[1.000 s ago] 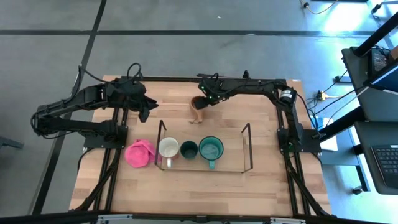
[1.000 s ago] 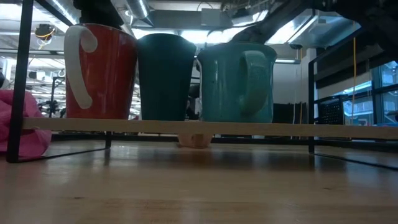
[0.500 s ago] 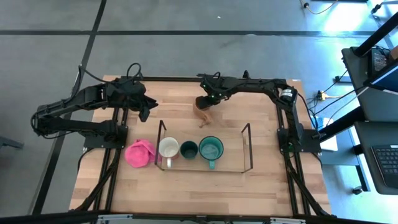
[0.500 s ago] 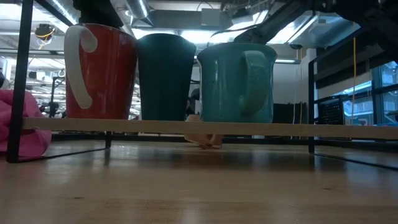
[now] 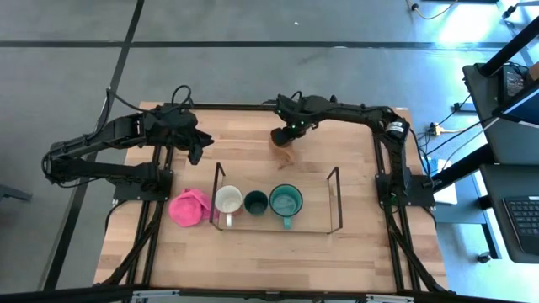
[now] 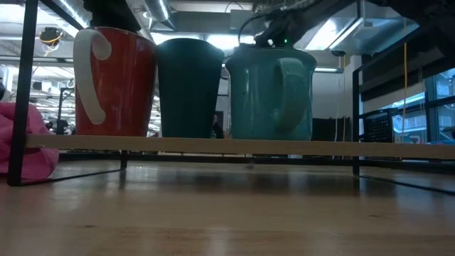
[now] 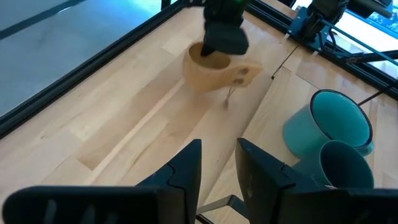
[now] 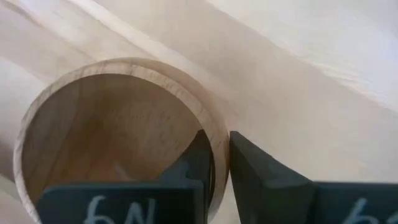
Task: Stack small to large cups/mugs on shelf
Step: Put the wooden mug on the shelf
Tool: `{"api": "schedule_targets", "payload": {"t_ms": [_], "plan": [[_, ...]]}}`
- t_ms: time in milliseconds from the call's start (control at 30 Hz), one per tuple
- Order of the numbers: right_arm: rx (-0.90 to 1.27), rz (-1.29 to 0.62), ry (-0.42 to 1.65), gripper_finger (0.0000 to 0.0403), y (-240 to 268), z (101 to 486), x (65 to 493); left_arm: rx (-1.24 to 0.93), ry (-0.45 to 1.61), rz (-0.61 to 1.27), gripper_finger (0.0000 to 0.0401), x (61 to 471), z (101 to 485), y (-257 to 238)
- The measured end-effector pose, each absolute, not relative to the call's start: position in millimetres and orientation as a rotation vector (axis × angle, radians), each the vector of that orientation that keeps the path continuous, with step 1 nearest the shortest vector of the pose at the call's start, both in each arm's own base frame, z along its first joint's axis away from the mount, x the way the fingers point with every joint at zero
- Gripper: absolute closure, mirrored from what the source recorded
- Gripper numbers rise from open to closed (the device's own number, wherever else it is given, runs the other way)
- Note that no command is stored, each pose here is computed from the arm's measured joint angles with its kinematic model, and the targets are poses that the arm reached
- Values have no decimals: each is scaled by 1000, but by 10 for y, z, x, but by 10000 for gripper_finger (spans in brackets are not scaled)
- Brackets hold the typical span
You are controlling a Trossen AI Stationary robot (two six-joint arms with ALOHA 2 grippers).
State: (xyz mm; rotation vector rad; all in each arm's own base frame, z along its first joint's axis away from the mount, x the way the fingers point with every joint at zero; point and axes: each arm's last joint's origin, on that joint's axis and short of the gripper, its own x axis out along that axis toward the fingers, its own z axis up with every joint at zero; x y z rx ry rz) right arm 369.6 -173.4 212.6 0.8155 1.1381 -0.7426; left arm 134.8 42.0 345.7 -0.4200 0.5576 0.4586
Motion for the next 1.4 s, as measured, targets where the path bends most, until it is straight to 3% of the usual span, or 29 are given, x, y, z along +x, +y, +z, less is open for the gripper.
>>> {"api": "schedule_targets", "payload": {"t_ms": [600,867,1400], "plan": [[911,-954,1104,356,-1155,2814,3398,-203,537,772,308,1387,3466,834],[951,-1139,1077,356,-921,3037,3165,-283,578,627,308,1393,3371,1161],[1048,-1290,1102,356,-117,3042,3133,-228,620,451,308,1422,3280,1339]]}}
